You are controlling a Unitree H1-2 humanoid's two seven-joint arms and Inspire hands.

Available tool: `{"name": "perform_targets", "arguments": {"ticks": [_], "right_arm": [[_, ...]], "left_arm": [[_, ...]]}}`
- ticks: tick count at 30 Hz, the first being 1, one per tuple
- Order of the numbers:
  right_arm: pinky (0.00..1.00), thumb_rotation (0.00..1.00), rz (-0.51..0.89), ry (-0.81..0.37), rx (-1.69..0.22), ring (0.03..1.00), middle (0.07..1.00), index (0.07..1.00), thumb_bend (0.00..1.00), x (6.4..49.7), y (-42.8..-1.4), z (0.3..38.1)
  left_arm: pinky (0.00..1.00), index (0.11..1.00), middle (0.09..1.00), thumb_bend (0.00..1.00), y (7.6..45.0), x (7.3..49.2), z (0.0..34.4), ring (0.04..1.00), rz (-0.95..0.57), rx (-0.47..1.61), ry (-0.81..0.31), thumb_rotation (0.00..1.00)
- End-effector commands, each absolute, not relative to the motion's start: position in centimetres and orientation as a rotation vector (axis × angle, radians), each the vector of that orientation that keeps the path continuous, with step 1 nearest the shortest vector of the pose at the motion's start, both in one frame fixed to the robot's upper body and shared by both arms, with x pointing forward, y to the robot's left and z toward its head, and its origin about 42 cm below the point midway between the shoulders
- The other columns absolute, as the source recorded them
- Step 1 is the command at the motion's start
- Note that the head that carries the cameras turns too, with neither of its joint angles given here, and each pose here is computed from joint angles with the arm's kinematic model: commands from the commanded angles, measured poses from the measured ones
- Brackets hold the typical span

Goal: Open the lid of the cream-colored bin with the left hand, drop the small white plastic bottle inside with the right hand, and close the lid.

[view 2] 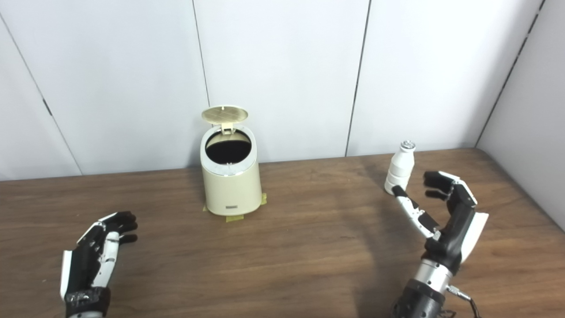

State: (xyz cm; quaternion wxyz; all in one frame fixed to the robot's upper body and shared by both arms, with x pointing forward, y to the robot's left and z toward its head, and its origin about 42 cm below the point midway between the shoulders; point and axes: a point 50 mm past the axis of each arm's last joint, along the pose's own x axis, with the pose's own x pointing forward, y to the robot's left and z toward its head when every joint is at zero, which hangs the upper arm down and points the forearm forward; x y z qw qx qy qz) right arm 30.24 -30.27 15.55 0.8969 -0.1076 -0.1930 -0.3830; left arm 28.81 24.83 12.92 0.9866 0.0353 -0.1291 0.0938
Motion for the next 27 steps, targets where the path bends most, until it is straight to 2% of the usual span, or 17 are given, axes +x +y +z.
{"name": "perform_targets", "arguments": {"ticks": [1, 4, 7, 14, 18, 21, 27], "right_arm": [[0.99, 0.27, -0.763, -0.466, -0.243, 0.987, 0.954, 0.957, 0.76, 31.1, -30.7, 17.8], [0.98, 0.37, -0.738, -0.442, -0.279, 0.996, 0.989, 0.994, 0.83, 31.6, -31.2, 18.3], [0.97, 0.34, -0.707, -0.423, -0.309, 0.985, 0.995, 1.000, 0.80, 32.2, -31.6, 18.8], [0.83, 0.32, -0.691, -0.299, -0.345, 0.921, 0.956, 0.969, 0.85, 34.1, -32.4, 20.0], [0.86, 0.29, -0.663, -0.254, -0.346, 0.954, 0.993, 0.999, 0.85, 35.4, -32.9, 19.9], [0.83, 0.29, -0.651, -0.209, -0.383, 0.949, 0.998, 1.000, 0.85, 36.5, -33.5, 19.7], [0.86, 0.26, -0.637, -0.156, -0.407, 0.970, 1.000, 1.000, 0.84, 38.4, -34.1, 19.6]], "left_arm": [[0.62, 0.678, 0.691, 0.15, 25.5, 28.9, 12.7, 0.689, 0.187, 0.112, -0.267, 0.54], [0.63, 0.678, 0.693, 0.15, 25.4, 28.9, 12.7, 0.691, 0.186, 0.105, -0.263, 0.53], [0.62, 0.677, 0.690, 0.15, 25.4, 28.9, 12.7, 0.689, 0.186, 0.115, -0.268, 0.52], [0.62, 0.677, 0.689, 0.15, 25.5, 28.8, 12.7, 0.689, 0.180, 0.108, -0.267, 0.48], [0.62, 0.677, 0.688, 0.15, 25.5, 28.7, 12.7, 0.688, 0.179, 0.120, -0.267, 0.48], [0.63, 0.679, 0.689, 0.15, 25.6, 28.7, 12.6, 0.689, 0.178, 0.126, -0.268, 0.48], [0.63, 0.680, 0.690, 0.17, 25.7, 28.6, 12.6, 0.690, 0.179, 0.126, -0.261, 0.50]]}}
